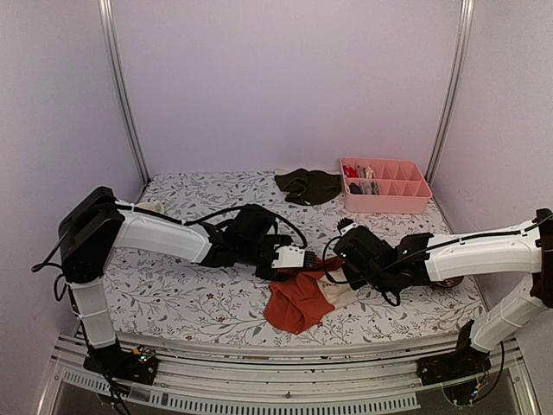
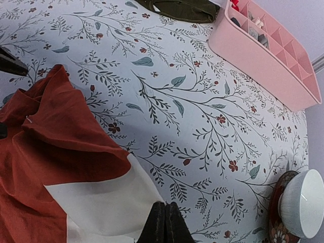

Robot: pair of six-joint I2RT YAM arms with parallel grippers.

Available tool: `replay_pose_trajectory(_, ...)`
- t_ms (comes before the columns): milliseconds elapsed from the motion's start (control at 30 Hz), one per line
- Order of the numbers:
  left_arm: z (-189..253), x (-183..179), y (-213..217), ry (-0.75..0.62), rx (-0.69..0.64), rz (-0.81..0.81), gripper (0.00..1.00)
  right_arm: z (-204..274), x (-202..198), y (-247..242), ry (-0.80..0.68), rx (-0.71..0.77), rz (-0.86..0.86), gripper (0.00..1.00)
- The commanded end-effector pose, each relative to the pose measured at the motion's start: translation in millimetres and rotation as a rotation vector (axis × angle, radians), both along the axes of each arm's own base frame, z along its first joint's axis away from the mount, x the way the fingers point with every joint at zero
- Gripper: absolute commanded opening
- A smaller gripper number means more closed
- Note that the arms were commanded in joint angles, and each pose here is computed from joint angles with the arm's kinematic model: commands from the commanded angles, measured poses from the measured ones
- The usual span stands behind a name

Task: Roll the underwear
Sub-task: Pick up the underwear from the center of the board.

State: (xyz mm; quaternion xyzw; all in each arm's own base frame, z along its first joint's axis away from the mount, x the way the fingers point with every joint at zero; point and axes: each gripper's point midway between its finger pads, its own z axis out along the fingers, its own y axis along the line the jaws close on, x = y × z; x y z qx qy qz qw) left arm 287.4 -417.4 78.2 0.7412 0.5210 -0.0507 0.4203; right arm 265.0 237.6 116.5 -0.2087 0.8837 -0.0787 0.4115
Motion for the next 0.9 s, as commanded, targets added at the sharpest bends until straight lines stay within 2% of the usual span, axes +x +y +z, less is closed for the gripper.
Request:
replay_pose_trajectory(0,-5,-2,-10,0.009,0.012,0.003,0.65,-5,1,0,0.000,0.005,-0.007,0.02)
replay_pose_trajectory(333,-3,10,-18,-0.024,-0.002,0.057,0.61,-7,2,2,0.004,0.000,-0.002,0.02)
replay_pose_trajectory(367,-20,10,-18,-0.007,0.027,0.062,0.61,-7,2,2,0.003,0.003,-0.001,0.02)
replay_pose_trajectory(567,-29,9,-23,-0.011,0.045,0.060,0.60,-6,1,3,0.003,0.008,0.007,0.02)
replay_pose_trajectory(700,-32,8,-25,-0.004,0.045,0.066,0.51,-8,1,4,0.007,0.003,0.013,0.02)
replay_pose_trajectory(867,-24,13,-34,0.003,0.014,0.097,0.45,-10,1,7,0.009,-0.003,0.026,0.02)
